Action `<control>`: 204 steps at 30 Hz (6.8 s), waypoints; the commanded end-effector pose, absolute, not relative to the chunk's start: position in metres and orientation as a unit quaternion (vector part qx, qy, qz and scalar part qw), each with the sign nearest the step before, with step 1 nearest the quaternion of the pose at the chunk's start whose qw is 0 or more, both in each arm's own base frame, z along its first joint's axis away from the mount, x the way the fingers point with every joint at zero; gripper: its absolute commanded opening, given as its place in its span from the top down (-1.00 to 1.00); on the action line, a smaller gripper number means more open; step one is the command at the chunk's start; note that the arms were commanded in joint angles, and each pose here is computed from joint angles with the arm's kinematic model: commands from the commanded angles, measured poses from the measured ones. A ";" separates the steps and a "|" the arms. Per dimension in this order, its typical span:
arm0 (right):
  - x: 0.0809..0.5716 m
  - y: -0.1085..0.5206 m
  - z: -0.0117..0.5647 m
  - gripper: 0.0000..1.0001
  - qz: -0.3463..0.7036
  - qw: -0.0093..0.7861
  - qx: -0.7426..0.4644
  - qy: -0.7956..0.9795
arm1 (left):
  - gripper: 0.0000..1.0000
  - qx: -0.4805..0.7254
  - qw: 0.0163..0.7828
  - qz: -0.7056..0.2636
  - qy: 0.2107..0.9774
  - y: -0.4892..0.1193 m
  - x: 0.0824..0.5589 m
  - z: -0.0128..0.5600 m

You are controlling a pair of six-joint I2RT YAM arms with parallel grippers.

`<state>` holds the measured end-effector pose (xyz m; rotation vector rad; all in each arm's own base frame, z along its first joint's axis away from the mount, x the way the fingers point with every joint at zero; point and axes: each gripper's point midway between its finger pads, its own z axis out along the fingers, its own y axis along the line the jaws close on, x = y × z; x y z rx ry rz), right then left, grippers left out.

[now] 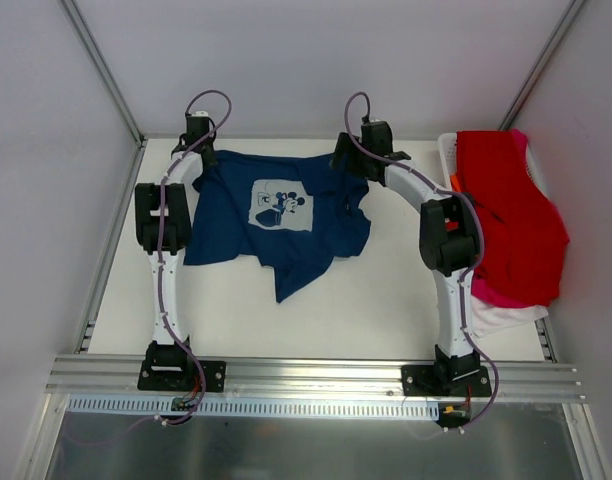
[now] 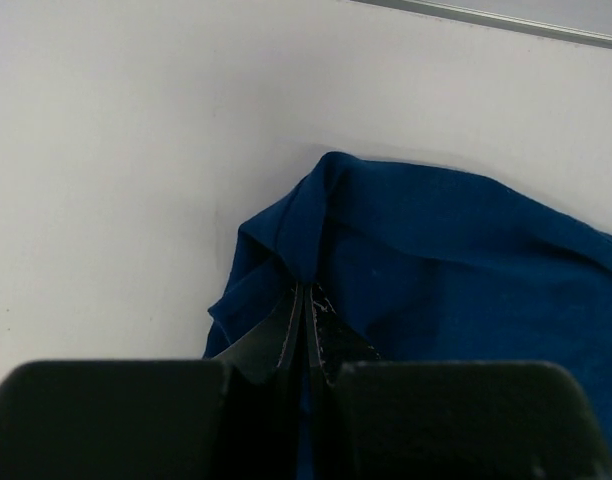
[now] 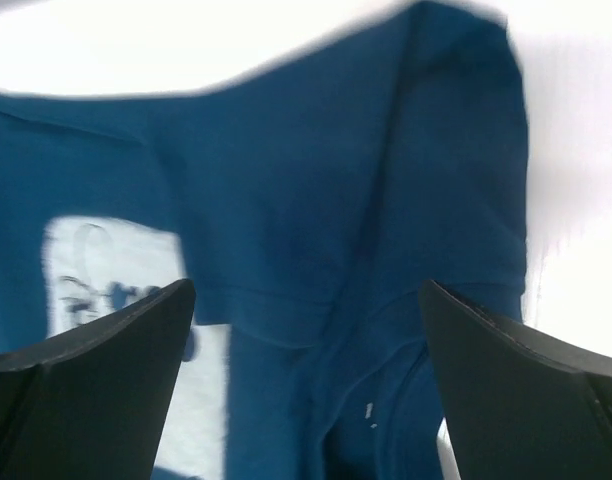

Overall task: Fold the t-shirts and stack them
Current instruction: Flatten out the tshirt

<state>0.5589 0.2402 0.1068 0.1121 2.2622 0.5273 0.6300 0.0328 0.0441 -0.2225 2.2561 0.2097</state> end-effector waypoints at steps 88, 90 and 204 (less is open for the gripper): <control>0.470 0.263 0.243 0.99 0.196 0.445 -0.018 0.874 | 1.00 -0.077 0.560 0.058 0.823 -0.028 0.559 0.260; 0.445 0.259 0.279 0.99 0.191 0.471 -0.033 0.861 | 1.00 -0.052 0.558 0.013 0.828 -0.042 0.527 0.284; 0.497 0.276 0.273 -0.99 -0.040 0.649 -0.082 0.755 | -0.98 -0.306 0.572 0.070 0.758 0.091 0.510 0.246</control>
